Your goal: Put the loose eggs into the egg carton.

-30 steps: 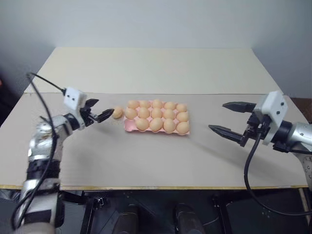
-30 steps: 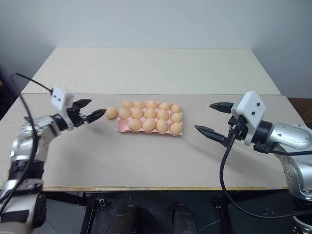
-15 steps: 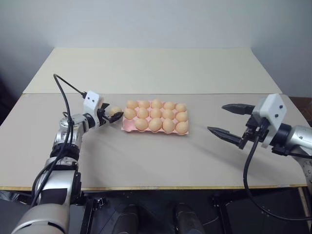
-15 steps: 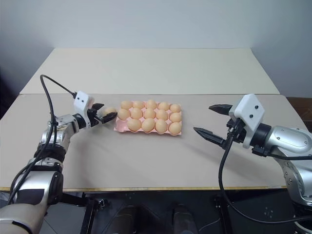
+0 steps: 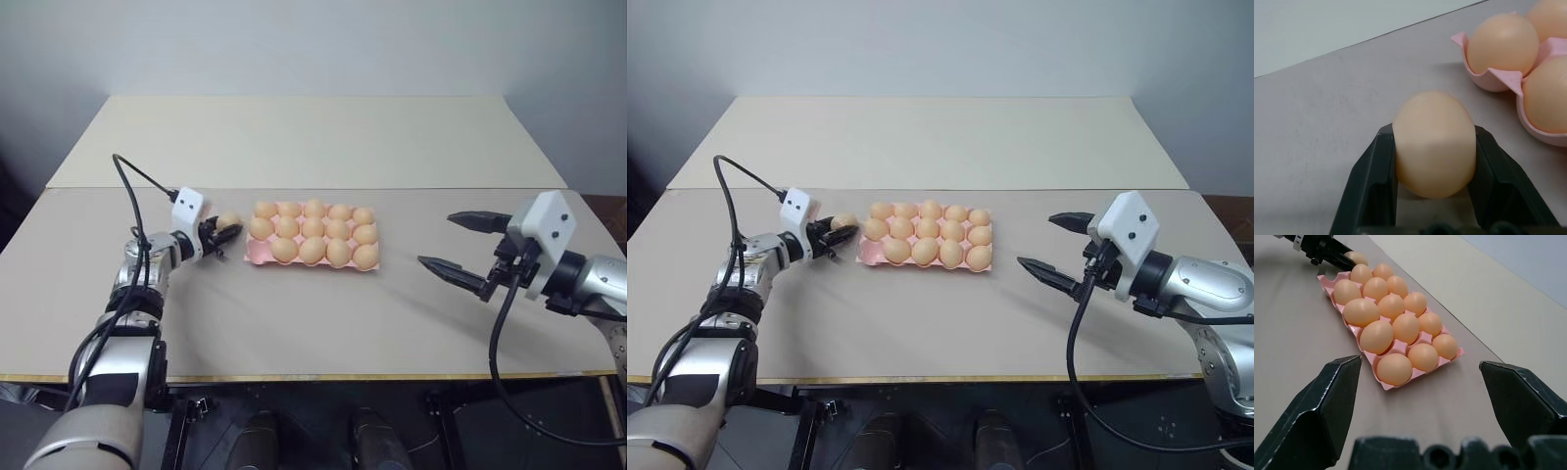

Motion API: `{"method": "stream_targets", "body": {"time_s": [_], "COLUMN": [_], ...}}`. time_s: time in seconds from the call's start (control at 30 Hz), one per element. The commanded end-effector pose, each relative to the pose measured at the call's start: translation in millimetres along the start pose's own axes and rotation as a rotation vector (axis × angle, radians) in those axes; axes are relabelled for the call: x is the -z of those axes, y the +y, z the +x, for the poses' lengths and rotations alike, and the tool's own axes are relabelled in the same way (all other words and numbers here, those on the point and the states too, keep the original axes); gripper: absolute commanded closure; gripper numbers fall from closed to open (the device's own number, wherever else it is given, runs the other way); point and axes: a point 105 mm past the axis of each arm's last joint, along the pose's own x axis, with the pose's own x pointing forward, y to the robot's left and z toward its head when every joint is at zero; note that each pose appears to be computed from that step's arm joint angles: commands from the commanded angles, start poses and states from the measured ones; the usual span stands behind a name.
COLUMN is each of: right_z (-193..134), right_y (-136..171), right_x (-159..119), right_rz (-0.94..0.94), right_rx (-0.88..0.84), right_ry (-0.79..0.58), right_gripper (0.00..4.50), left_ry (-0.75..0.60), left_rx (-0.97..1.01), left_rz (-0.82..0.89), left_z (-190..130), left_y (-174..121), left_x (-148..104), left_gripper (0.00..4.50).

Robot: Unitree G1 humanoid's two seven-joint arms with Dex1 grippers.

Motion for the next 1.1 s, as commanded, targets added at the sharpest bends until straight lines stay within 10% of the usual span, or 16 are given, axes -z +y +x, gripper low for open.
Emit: {"method": "stream_targets", "body": {"time_s": [0.03, 0.27, 0.63, 0.9, 1.1], "right_z": [-4.8, -2.1, 0.5, -0.9, -0.9], "right_y": [-5.1, -4.7, -3.0, -4.7, -5.2], "right_x": [-13.8, -12.0, -17.6, -16.0, -14.1], "right_rz": [-0.049, -0.043, -0.067, -0.069, -0.061], "right_rx": [0.029, 0.024, 0.020, 0.048, 0.061], "right_ry": [-0.034, -0.041, -0.054, -0.049, -0.055], "right_gripper": [0.00, 0.00, 0.00, 0.00, 0.00], "left_ry": [-0.067, -0.177, -0.120, -0.094, -0.134], "left_rx": [-0.013, 0.246, 0.449, 0.458, 0.330], "left_rz": [0.077, 0.153, 0.155, 0.163, 0.201], "left_z": [-19.3, -51.8, -47.0, -40.4, -68.8], "left_y": [14.1, -19.9, -68.7, -69.3, -34.3], "left_x": [-22.5, -61.8, -52.2, -48.7, -74.1], "left_gripper": [2.86, 2.86, 2.86, 0.02, 0.02]}}
